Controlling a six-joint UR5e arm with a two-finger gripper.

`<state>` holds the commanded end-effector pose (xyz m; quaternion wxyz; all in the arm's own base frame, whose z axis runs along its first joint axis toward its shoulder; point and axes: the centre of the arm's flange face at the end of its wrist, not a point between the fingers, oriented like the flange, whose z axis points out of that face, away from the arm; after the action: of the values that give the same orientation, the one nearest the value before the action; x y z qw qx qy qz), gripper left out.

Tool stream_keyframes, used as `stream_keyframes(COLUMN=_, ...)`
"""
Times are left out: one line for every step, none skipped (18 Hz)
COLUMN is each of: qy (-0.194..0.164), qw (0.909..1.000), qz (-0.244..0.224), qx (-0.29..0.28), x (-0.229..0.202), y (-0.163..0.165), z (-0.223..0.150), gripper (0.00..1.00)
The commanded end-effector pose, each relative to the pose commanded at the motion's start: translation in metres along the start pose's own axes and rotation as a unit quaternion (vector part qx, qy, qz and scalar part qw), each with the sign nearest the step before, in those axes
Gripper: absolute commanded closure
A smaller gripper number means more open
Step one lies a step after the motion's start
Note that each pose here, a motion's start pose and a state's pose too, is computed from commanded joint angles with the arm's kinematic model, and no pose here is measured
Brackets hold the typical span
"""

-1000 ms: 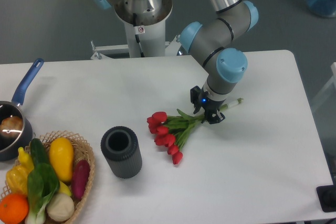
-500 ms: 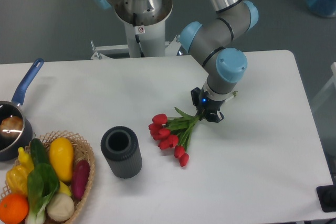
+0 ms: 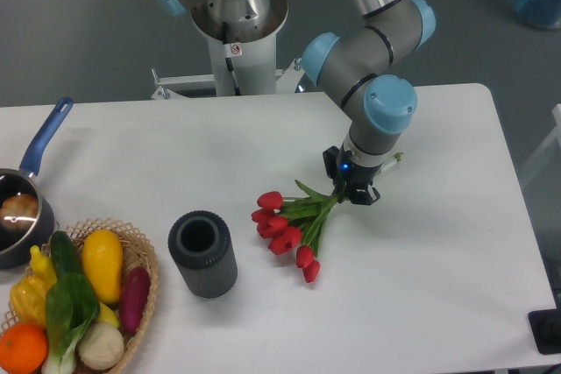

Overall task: Pick up the flowers from the table
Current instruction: 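Lift the gripped stems slightly, tilting the tulip heads, then raise the gripper high, holding the tulip bunch by its stems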

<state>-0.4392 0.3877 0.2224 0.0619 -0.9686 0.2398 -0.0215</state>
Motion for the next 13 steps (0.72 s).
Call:
stream_keyframes(qy=-0.004, qw=1.0000, qz=0.000, qx=0.002, x=-0.002, y=0.001, z=-0.004, gripper=0.77)
stream_keyframes(qy=-0.008, qw=1.0000, qz=0.000, qx=0.003, x=-0.005, y=-0.001, z=-0.008, gripper=0.77)
stream_keyframes(qy=-0.009, qw=1.0000, qz=0.002, qx=0.002, x=-0.006, y=-0.002, z=-0.009, gripper=0.77)
stream_keyframes(qy=-0.010, qw=0.9999, qz=0.003, qx=0.002, x=-0.007, y=-0.003, z=-0.010, gripper=0.77)
stream_keyframes(qy=-0.011, qw=0.9999, qz=0.003, qx=0.003, x=-0.006, y=-0.004, z=-0.011, gripper=0.77)
stream_keyframes(qy=-0.011, qw=0.9999, qz=0.002, qx=0.003, x=-0.007, y=-0.003, z=-0.011, gripper=0.77)
stream_keyframes(qy=-0.014, qw=0.9999, qz=0.003, qx=0.003, x=-0.008, y=-0.003, z=-0.013, gripper=0.77)
stream_keyframes(qy=-0.018, qw=0.9998, qz=0.003, qx=0.003, x=-0.009, y=-0.004, z=-0.017, gripper=0.77)
stream_keyframes(qy=-0.021, qw=0.9998, qz=0.004, qx=0.003, x=-0.010, y=-0.005, z=-0.021, gripper=0.77)
stream_keyframes(qy=-0.025, qw=0.9997, qz=0.005, qx=0.003, x=-0.009, y=-0.006, z=-0.025, gripper=0.77)
stream_keyframes(qy=-0.030, qw=0.9995, qz=0.005, qx=0.003, x=-0.010, y=-0.006, z=-0.031, gripper=0.77)
stream_keyframes(qy=-0.037, qw=0.9993, qz=0.005, qx=0.004, x=-0.011, y=-0.006, z=-0.038, gripper=0.77)
stream_keyframes(qy=-0.042, qw=0.9991, qz=0.004, qx=0.004, x=-0.011, y=-0.005, z=-0.045, gripper=0.77)
